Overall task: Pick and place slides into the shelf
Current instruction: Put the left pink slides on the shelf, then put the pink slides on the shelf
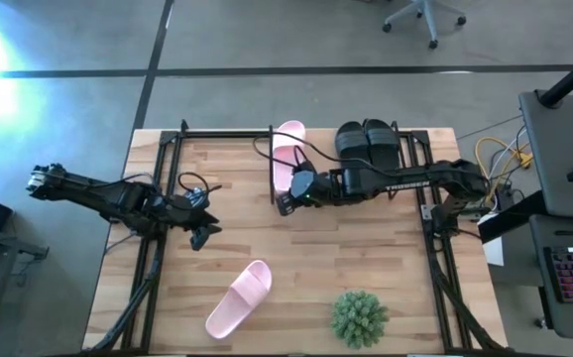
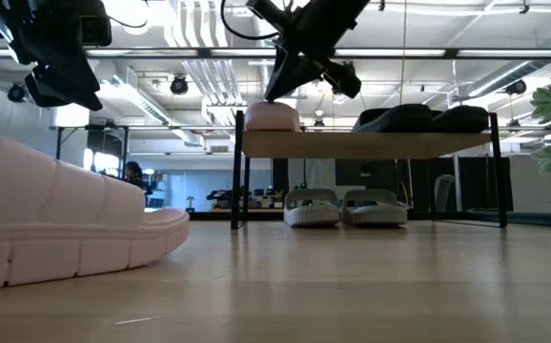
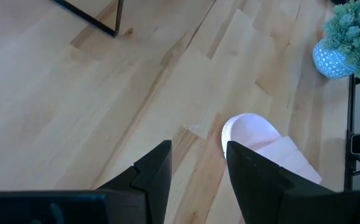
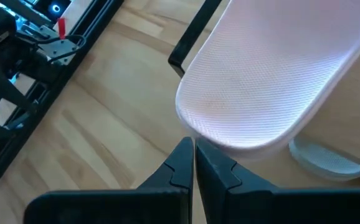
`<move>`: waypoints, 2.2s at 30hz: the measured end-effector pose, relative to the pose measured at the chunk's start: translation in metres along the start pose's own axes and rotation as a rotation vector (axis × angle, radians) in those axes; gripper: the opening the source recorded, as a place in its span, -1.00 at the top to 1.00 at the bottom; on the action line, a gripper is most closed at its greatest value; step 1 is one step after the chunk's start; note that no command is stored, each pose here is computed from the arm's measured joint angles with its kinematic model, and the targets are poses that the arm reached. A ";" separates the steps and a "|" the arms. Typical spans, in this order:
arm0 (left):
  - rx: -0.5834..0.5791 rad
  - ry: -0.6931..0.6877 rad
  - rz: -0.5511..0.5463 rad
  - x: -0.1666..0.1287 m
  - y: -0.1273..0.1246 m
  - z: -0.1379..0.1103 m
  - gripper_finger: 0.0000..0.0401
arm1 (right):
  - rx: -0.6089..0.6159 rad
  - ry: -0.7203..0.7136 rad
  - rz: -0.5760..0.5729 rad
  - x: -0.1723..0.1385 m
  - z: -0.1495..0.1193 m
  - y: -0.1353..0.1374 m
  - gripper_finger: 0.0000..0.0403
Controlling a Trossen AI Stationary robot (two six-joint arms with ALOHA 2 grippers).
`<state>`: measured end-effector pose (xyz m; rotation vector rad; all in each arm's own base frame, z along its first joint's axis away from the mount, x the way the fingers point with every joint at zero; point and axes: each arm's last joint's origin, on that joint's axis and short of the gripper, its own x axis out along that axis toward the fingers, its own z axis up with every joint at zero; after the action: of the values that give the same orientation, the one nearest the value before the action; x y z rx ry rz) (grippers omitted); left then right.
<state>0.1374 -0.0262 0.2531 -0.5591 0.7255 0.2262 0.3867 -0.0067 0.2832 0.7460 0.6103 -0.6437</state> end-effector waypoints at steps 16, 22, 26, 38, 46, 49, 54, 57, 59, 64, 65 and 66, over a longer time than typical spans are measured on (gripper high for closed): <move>0.021 0.000 0.000 0.000 0.000 0.000 0.31 | -0.062 0.091 0.015 0.013 -0.005 -0.004 0.96; 0.020 0.000 0.000 0.000 0.000 0.000 0.31 | -0.059 0.054 -0.018 0.014 -0.002 -0.006 0.96; 0.020 0.001 0.001 0.000 0.000 0.000 0.31 | -0.054 0.036 -0.039 0.015 0.001 -0.009 0.96; 0.022 0.001 0.001 0.000 0.000 0.000 0.31 | -0.067 0.103 0.033 0.004 -0.001 0.003 0.96; 0.027 0.065 -0.042 0.006 -0.003 -0.002 0.31 | -0.310 0.282 0.297 -0.020 -0.029 0.039 0.96; 0.068 0.059 -0.058 0.009 -0.008 0.001 0.31 | -0.283 0.285 0.294 -0.025 -0.038 0.045 0.96; 0.113 0.138 -0.186 0.010 -0.022 -0.004 0.31 | -0.207 0.309 0.293 -0.033 -0.053 0.053 0.96; 0.071 0.187 -0.168 0.013 -0.024 -0.011 0.31 | -0.114 0.295 0.254 -0.038 -0.064 0.057 0.96; -0.009 0.182 -0.127 0.015 -0.025 -0.014 0.31 | -0.037 0.266 0.205 -0.042 -0.070 0.059 0.96; -0.235 0.082 -0.048 0.014 -0.033 -0.022 0.31 | 0.117 0.245 0.072 -0.051 -0.089 0.057 0.96; -0.292 0.061 -0.045 0.013 -0.036 -0.024 0.31 | 0.136 0.252 0.041 -0.053 -0.094 0.055 0.95; -0.344 0.043 -0.045 0.013 -0.039 -0.027 0.31 | 0.147 0.260 0.007 -0.055 -0.098 0.053 0.94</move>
<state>0.1469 -0.0736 0.2436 -0.9089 0.7197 0.3009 0.3626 0.1154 0.2861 0.9783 0.8041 -0.5934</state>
